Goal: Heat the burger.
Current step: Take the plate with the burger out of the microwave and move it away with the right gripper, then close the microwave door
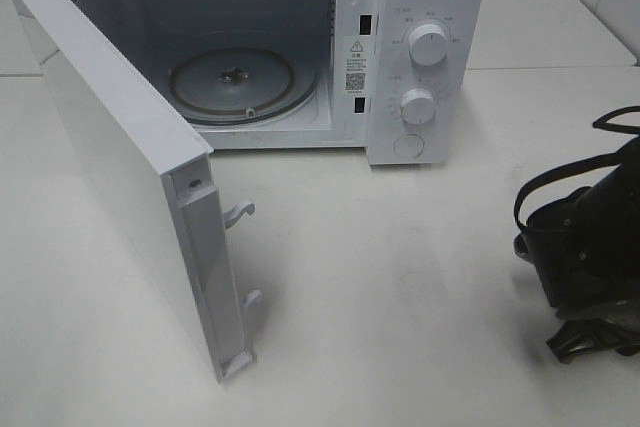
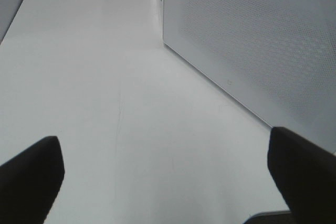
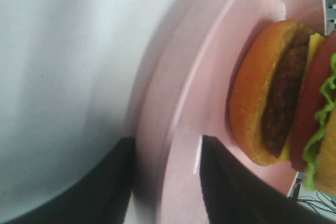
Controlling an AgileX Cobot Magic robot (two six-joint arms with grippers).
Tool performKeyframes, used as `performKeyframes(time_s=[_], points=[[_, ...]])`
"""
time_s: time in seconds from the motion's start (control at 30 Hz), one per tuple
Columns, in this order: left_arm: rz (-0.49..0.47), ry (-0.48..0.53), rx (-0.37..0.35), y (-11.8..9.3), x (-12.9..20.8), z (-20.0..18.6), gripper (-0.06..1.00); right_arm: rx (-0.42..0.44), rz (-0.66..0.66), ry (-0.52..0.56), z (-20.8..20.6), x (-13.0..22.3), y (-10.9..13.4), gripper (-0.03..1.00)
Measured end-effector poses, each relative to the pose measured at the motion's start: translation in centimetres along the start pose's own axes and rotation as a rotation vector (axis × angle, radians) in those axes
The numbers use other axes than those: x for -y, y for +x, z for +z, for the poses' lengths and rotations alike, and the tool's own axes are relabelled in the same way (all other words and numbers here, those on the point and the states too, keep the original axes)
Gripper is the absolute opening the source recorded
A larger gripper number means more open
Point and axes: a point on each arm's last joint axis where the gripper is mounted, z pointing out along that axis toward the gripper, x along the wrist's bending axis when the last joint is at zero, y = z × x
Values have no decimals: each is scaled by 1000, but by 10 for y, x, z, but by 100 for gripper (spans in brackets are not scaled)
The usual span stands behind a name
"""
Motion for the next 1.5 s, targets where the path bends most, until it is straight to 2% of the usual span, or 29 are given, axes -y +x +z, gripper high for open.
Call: performKeyframes(time_s=[0.23, 0.33, 0.37, 0.47, 0.53, 0.63, 0.7, 0.8, 0.87, 0.93, 0.97, 1.0, 1.07, 1.3, 1.4, 1.47, 1.5], points=[[0, 0, 0, 0, 0, 0, 97, -75, 12, -24, -23, -7, -16, 46], [0, 0, 0, 0, 0, 0, 97, -122, 28, -40, -36, -9, -24, 46], [0, 0, 0, 0, 0, 0, 97, -164, 21, -50, -45, -11, -30, 46], [0, 0, 0, 0, 0, 0, 97, -187, 15, -58, -50, -10, -33, 46], [0, 0, 0, 0, 0, 0, 97, -284, 4, -98, -72, -12, -47, 46], [0, 0, 0, 0, 0, 0, 97, -308, 6, -112, -77, -11, -51, 46], [0, 0, 0, 0, 0, 0, 97, -415, -12, -169, -98, -8, -64, 46], [0, 0, 0, 0, 0, 0, 97, -436, -18, -181, -101, -6, -67, 46], [0, 0, 0, 0, 0, 0, 97, -529, -37, -233, -115, 5, -77, 46], [0, 0, 0, 0, 0, 0, 97, -549, -39, -244, -118, 7, -80, 46], [0, 0, 0, 0, 0, 0, 97, -598, -44, -268, -125, 13, -84, 46], [0, 0, 0, 0, 0, 0, 97, -598, -44, -268, -125, 13, -84, 46], [0, 0, 0, 0, 0, 0, 97, -663, -51, -305, -134, 22, -90, 46], [0, 0, 0, 0, 0, 0, 97, -749, -76, -396, -148, 38, -104, 47], [0, 0, 0, 0, 0, 0, 97, -769, -103, -442, -153, 47, -111, 52], [0, 0, 0, 0, 0, 0, 97, -781, -110, -495, -157, 56, -120, 61], [0, 0, 0, 0, 0, 0, 97, -781, -110, -495, -157, 56, -120, 61]])
